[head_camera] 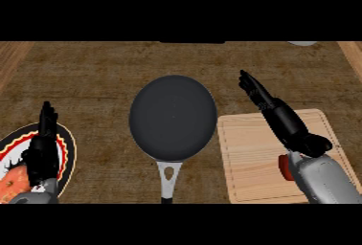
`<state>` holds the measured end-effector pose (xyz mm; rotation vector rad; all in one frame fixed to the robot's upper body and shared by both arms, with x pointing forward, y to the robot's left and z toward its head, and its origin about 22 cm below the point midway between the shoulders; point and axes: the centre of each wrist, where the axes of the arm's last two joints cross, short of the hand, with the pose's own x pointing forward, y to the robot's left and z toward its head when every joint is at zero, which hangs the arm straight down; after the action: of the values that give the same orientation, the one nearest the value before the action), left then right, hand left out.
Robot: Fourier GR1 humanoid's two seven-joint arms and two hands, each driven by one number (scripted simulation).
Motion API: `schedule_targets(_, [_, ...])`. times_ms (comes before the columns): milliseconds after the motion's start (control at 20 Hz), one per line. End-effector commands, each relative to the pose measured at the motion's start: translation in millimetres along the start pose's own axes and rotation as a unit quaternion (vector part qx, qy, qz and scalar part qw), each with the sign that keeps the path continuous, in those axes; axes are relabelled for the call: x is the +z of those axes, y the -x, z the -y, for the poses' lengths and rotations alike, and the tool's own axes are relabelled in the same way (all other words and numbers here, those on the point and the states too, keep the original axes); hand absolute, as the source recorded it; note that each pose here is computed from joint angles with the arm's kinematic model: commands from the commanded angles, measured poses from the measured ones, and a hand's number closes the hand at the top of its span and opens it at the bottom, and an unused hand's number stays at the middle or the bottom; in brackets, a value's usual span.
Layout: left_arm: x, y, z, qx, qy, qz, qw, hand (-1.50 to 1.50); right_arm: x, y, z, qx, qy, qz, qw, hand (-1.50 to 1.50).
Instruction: Pick the bell pepper from the cutting board and place it in the pan
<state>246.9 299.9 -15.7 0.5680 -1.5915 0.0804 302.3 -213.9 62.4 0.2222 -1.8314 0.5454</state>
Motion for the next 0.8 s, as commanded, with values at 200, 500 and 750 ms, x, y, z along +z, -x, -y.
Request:
schedule_targets(200, [-22.3, -52.2, 3.4, 0.078, 0.101, -0.018, 0.9916, 0.00, 26.8, -31.1, 104.0, -0.058, 0.053, 0.071, 0.994, 1.50])
schedule_targets(500, [-14.0, -54.5, 5.9, 0.121, 0.135, -0.063, 0.9814, 0.00, 126.1, -28.0, 148.3, 0.184, 0.109, -0.015, 0.977, 1.50])
schedule_targets(750, [-27.5, -79.2, 7.1, 0.124, 0.138, -0.058, 0.9808, 0.00, 196.9, -39.4, 190.7, 0.260, 0.117, -0.067, 0.956, -1.50])
